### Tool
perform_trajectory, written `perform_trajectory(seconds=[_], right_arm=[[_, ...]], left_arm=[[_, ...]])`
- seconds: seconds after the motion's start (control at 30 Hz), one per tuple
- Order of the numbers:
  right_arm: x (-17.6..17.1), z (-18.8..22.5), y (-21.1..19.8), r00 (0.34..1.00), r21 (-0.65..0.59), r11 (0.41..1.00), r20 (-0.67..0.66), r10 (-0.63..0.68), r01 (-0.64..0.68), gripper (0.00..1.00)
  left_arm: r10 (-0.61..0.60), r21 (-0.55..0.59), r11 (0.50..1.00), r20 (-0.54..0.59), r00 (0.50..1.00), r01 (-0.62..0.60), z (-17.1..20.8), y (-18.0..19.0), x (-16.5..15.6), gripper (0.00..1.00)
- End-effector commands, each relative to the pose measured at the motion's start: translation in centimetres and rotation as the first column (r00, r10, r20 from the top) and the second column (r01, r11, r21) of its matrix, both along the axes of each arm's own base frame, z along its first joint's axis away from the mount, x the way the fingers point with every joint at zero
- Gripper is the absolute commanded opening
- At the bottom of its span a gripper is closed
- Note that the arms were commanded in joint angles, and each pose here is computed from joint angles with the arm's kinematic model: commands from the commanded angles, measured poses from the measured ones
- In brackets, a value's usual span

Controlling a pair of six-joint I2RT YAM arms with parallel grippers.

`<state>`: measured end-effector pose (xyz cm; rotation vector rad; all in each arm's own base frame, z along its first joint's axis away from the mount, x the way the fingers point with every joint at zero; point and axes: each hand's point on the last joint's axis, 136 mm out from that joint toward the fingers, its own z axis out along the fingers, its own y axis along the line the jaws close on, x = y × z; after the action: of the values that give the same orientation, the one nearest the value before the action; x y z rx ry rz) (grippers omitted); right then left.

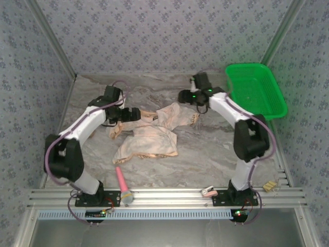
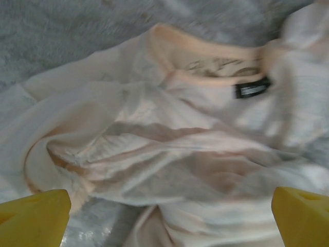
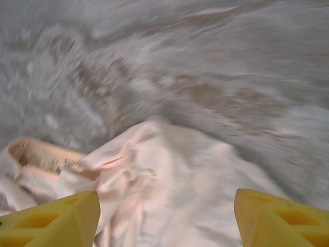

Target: Fold the inside-out t-shirt

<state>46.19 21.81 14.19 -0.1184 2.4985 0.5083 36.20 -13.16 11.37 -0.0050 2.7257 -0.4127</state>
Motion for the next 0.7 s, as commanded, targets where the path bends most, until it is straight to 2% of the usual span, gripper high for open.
perform_trajectory(seconds=[0.0, 0.13, 0.17, 0.23, 0.3, 0.37, 0.43, 0.5, 0.53, 0.67], right_arm=[[-1.0, -2.1, 3.8, 0.974, -0.088, 0.971, -0.048, 0.22, -0.224, 0.73], [-1.8, -4.6, 7.4, 0.945, -0.135, 0.936, -0.091, 0.314, -0.324, 0.73], [-2.1, -5.2, 8.2, 0.939, -0.147, 0.928, -0.095, 0.33, -0.341, 0.73], [-2.2, -6.9, 9.0, 0.937, -0.189, 0.918, -0.114, 0.332, -0.348, 0.71], [-2.2, -8.9, 9.7, 0.932, -0.206, 0.912, -0.147, 0.331, -0.356, 0.61], [-1.9, -9.9, 10.2, 0.934, -0.189, 0.919, -0.166, 0.317, -0.345, 0.35], [-1.6, -9.5, 10.6, 0.936, -0.145, 0.93, -0.157, 0.314, -0.337, 0.17], [-0.5, -7.4, 10.2, 0.955, -0.123, 0.95, -0.115, 0.274, -0.288, 0.03], [0.4, -6.0, 9.6, 0.967, -0.116, 0.962, -0.091, 0.237, -0.246, 0.0], [3.7, 2.6, 6.7, 0.989, 0.003, 0.99, 0.049, 0.142, -0.142, 0.0]], left_arm=[[0.059, 0.122, 0.991, -0.045, 0.997, -0.053, -2.2, 1.7, 1.7, 1.0], [0.097, 0.177, 0.982, -0.14, 0.985, -0.072, -6.0, 2.3, 1.4, 0.98], [0.096, 0.176, 0.982, -0.154, 0.983, -0.068, -6.6, 2.3, 1.2, 0.91], [0.09, 0.174, 0.983, -0.166, 0.982, -0.06, -7.2, 2.2, 1.0, 0.65], [0.091, 0.178, 0.982, -0.155, 0.984, -0.063, -7.3, 2.4, 1.2, 0.41], [0.081, 0.161, 0.985, -0.13, 0.988, -0.06, -6.7, 2.2, 1.7, 0.21], [0.057, 0.124, 0.991, -0.1, 0.993, -0.045, -5.6, 1.8, 2.3, 0.0], [0.049, 0.084, 0.996, -0.054, 0.997, -0.044, -3.9, 1.6, 3.3, 0.0], [0.039, 0.055, 0.998, -0.027, 0.999, -0.037, -2.7, 1.3, 4.0, 0.0], [-0.023, -0.045, 0.999, 0.131, 0.991, 0.029, 4.7, -0.4, 6.7, 0.0]])
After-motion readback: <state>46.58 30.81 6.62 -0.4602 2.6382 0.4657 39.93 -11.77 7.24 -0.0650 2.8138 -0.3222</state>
